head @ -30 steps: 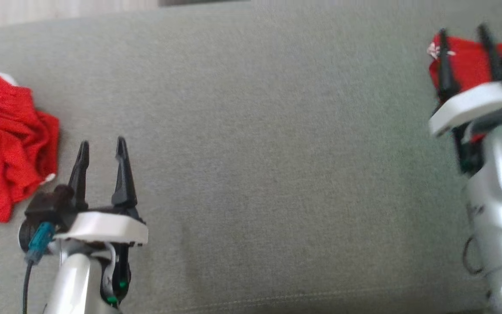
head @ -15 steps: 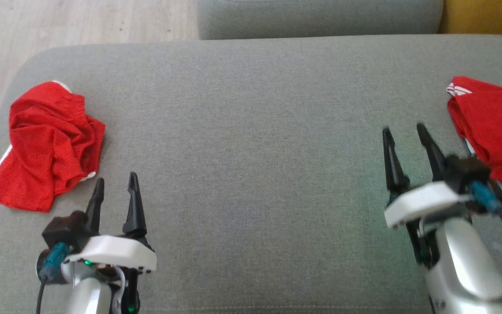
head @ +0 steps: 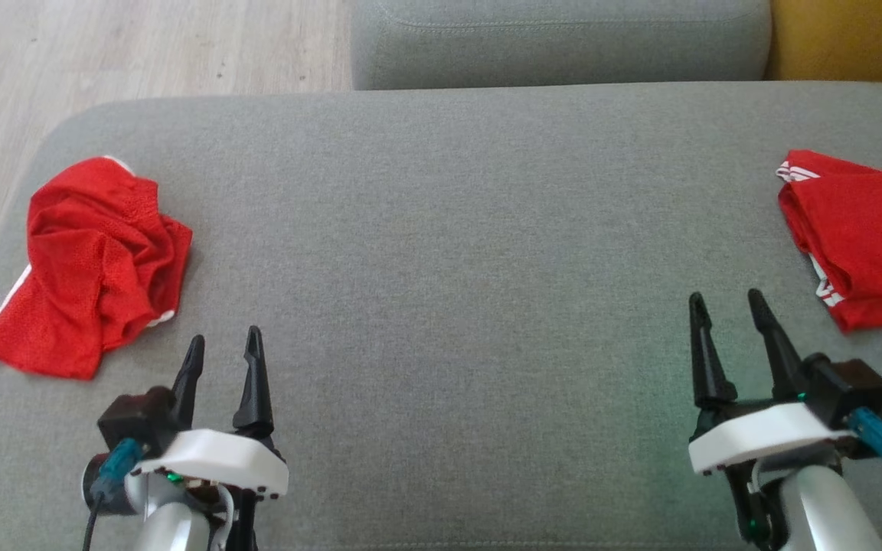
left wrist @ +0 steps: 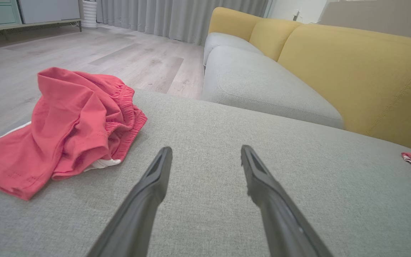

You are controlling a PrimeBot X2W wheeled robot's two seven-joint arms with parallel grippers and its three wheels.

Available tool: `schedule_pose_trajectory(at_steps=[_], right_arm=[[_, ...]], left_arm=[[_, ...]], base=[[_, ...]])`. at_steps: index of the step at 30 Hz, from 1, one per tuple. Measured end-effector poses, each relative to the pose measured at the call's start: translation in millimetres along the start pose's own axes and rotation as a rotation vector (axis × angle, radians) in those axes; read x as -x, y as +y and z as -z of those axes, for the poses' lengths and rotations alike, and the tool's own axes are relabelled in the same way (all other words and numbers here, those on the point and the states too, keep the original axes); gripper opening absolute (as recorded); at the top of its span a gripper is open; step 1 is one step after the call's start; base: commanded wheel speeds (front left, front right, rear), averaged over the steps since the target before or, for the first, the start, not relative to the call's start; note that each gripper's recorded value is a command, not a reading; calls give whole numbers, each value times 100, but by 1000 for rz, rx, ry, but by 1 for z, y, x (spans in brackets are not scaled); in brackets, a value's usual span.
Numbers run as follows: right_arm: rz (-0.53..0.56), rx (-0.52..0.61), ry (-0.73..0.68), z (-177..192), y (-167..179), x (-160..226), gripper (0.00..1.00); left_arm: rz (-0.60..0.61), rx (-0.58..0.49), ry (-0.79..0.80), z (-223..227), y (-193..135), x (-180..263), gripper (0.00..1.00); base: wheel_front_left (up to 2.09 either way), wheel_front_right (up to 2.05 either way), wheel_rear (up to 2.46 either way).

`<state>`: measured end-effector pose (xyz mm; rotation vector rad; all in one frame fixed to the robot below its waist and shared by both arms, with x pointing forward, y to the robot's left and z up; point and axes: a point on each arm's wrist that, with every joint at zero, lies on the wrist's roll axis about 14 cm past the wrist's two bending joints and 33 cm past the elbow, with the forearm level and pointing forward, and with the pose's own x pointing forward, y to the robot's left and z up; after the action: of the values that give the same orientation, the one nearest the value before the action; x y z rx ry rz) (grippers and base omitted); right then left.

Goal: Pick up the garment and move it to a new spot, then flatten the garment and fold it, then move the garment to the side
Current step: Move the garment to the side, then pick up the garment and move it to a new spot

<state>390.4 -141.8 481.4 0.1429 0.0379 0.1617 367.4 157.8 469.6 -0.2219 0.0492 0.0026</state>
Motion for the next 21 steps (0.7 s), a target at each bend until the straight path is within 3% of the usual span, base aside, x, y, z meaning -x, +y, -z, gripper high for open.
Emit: schedule_pose_trajectory(at_steps=[21], right_arm=[[-37,-12,13,0,14,-2,100]], left_arm=[[-13,0,-4,-1,4,6,100]], base=[[0,0,0]])
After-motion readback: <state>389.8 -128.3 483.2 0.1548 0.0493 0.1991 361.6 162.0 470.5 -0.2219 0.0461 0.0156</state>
